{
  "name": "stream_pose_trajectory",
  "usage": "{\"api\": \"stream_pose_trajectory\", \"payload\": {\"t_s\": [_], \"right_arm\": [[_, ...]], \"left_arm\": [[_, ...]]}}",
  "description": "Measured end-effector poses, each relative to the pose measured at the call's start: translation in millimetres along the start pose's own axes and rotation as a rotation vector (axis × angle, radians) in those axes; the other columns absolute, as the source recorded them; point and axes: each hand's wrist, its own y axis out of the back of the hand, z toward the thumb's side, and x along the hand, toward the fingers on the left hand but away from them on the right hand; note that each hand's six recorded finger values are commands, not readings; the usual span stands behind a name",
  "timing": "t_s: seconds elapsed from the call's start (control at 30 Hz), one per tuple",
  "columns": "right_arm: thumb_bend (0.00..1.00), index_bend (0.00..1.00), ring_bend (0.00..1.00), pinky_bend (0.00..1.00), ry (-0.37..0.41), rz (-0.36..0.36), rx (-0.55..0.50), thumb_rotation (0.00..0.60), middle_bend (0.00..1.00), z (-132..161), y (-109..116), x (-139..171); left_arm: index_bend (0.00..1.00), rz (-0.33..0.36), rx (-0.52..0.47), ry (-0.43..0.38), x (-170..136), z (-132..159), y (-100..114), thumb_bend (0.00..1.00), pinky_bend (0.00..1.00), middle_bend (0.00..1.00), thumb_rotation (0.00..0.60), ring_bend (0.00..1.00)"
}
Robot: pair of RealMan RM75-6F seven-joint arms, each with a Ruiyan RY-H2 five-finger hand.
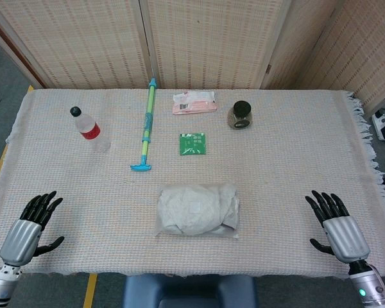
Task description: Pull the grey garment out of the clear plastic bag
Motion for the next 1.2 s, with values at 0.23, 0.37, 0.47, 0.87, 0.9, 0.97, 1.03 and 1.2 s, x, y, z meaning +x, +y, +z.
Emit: {"api": "stream_pose_trajectory", "payload": {"t_s": [0.23,0.37,0.47,0.87,0.9,0.97,1.03,1.2], "right_arm": [[0.11,0.0,0.0,0.0,0.004,-0.008,0.0,0.6,0.0,1,2,2],[0.11,0.0,0.0,0.0,0.007,-0.011,0.0,0.6,0.0,1,3,4],[0.11,0.0,0.0,0.0,0.001,-0.013,0.004,0.6,0.0,0,4,4],[0.11,0.0,0.0,0.0,-0.013,0.011,0.04,0.6,0.0,4,-7,-3],[0.11,0.0,0.0,0.0,-0.015,0.014,0.041,0.6,0.0,4,-8,-4],[0.11,0.0,0.0,0.0,-0.021,0.017,0.044,0.6,0.0,3,-9,-5],[0.11,0.0,0.0,0.0,-0.029,0.018,0.045,0.6,0.0,1,-9,-6],[0.11,0.0,0.0,0.0,-0.038,0.016,0.049,0.6,0.0,0,-8,-7]], "left_arm": [[0.1,-0.017,-0.015,-0.012,-3,5,-3,0.22,0.12,0.05,0.6,0.0],[0.1,-0.042,-0.048,-0.029,-6,11,-8,0.22,0.21,0.07,0.6,0.0],[0.1,-0.082,-0.074,-0.066,-10,20,-15,0.22,0.34,0.15,0.6,0.09],[0.37,-0.146,-0.211,-0.251,-8,93,-68,0.22,0.98,1.0,0.6,0.95],[0.39,-0.147,-0.212,-0.261,-6,98,-71,0.22,0.99,1.0,0.6,0.97],[0.41,-0.149,-0.222,-0.28,-2,111,-79,0.23,1.0,1.0,0.6,1.0],[0.43,-0.153,-0.235,-0.294,2,122,-86,0.25,1.0,1.0,0.6,1.0],[0.41,-0.156,-0.273,-0.321,15,152,-99,0.27,1.0,1.0,0.6,1.0]]}}
